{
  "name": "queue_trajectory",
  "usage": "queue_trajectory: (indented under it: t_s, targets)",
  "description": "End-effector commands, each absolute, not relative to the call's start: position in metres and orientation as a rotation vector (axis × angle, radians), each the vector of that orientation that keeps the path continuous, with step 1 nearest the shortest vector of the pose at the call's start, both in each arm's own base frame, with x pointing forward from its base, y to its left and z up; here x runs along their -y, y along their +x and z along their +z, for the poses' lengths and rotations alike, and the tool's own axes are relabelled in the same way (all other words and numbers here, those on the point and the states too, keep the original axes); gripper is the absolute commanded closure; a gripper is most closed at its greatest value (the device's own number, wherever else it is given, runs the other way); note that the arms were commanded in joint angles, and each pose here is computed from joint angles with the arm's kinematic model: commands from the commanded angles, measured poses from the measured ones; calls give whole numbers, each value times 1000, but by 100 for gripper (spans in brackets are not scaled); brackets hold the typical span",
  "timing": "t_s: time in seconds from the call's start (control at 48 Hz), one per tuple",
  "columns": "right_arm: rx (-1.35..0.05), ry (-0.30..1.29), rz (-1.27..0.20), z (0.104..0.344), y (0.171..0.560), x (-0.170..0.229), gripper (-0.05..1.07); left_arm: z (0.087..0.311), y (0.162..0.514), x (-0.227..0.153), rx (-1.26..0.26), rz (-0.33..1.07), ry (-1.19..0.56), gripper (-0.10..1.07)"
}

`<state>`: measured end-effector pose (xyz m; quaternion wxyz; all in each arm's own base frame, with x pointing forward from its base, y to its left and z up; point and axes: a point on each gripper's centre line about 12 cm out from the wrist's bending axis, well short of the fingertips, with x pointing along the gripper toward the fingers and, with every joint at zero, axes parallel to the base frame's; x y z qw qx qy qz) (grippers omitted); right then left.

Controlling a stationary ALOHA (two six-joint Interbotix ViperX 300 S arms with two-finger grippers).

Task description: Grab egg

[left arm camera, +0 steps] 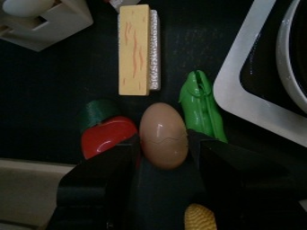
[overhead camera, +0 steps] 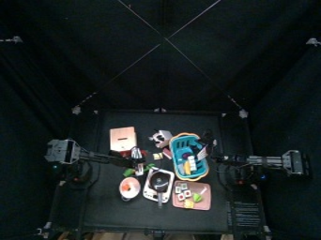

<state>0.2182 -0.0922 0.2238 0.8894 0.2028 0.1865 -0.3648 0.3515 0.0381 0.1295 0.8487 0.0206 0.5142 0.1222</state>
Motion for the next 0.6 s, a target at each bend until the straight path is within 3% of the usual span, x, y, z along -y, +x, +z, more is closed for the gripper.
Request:
queue_trajectory:
  t_s: [0.0, 0.583]
  targets:
    - [-375, 421, -758, 228, 219, 93, 15, 136, 358, -40, -1059, 261, 32, 13]
    - [-382, 420, -768, 225, 217, 95, 15, 124, 354, -46, -1072, 280, -43, 12]
